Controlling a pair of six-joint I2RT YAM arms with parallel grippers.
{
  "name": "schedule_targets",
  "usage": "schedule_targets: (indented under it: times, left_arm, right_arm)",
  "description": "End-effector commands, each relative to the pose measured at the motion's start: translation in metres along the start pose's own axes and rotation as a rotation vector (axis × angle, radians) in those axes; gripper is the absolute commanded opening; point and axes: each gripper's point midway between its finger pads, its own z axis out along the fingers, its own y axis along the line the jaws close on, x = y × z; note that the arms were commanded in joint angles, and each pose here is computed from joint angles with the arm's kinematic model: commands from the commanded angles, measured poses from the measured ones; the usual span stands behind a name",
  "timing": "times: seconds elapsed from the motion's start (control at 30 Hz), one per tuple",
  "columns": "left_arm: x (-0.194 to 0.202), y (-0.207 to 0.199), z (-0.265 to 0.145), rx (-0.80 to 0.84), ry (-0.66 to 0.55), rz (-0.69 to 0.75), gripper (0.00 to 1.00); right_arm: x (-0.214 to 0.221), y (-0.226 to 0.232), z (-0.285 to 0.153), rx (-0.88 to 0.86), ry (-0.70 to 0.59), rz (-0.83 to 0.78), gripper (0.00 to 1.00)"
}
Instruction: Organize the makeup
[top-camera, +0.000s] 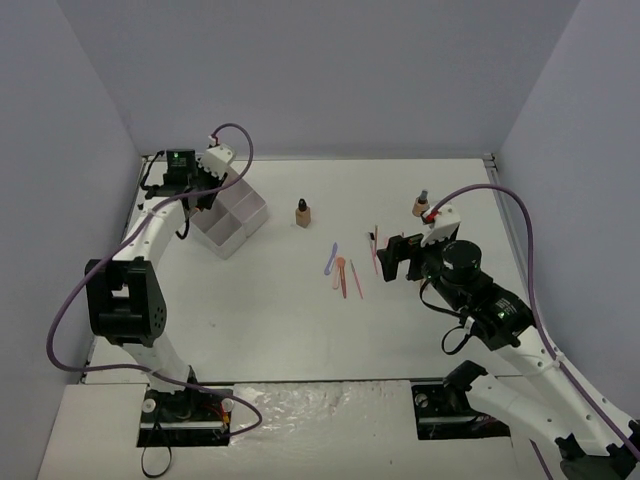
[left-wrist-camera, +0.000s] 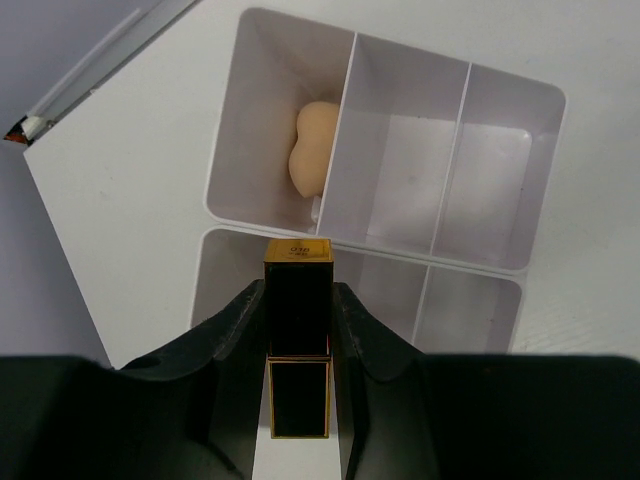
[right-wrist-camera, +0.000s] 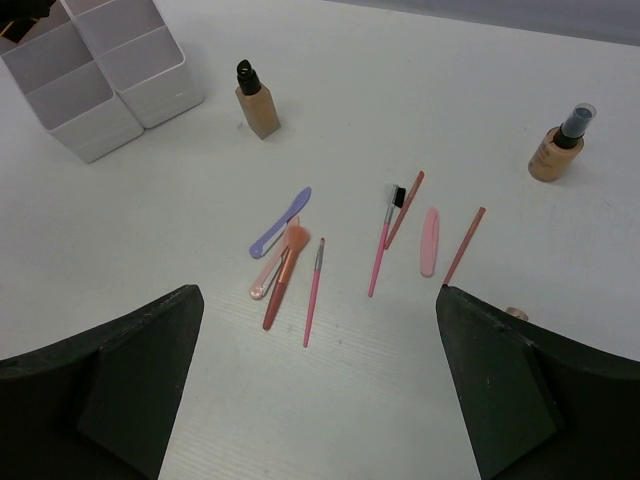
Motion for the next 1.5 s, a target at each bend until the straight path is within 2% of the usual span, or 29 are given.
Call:
schedule_targets:
  times: [0.0, 0.33, 0.6, 0.83, 1.1, 1.2, 1.27, 1.37, 1.47]
  left_arm:
    - [-0.029, 0.028, -0.009, -0.057, -0.085, 0.061, 0.02]
    - [-0.013, 0.043, -0.009, -0.084, -0.061, 0.078, 0.04]
    - [-0.004, 0.044, -0.001, -0.079, -0.029, 0.114, 0.11]
    - [-0.009, 0.045, -0.003, -0.078, -0.040, 0.110, 0.37]
    - [-0.012, 0.046, -0.009, -0.094, -0.047, 0.100, 0.55]
    - [-0.030, 0.052, -0.024, -0.129, -0.096, 0.042, 0.63]
    - [-0.043, 0.059, -0.036, -0.164, -0.130, -0.008, 0.69]
    - [-0.068, 0.066, -0.064, -0.207, -0.203, -0.125, 0.78]
    - [-0.076, 0.067, -0.085, -0.233, -0.225, -0.203, 0.90]
  right_arm:
    - [-0.020, 0.005, 0.006, -0.022, -0.068, 0.003, 1.00]
    - [-0.016, 0.006, 0.012, -0.021, -0.050, -0.002, 1.00]
    - [-0.015, 0.007, 0.014, -0.022, -0.049, 0.000, 1.00]
    - [-0.015, 0.006, 0.014, -0.020, -0.051, 0.002, 1.00]
    - [-0.015, 0.008, 0.013, -0.028, -0.051, 0.015, 1.00]
    - [-0.017, -0.006, 0.014, 0.062, -0.059, 0.062, 0.99]
    - [-0.009, -0.024, 0.018, 0.183, -0.036, 0.115, 0.99]
    - [0.009, -0.049, 0.021, 0.341, 0.030, 0.170, 0.99]
    - [0.029, -0.064, 0.032, 0.426, 0.110, 0.226, 0.98]
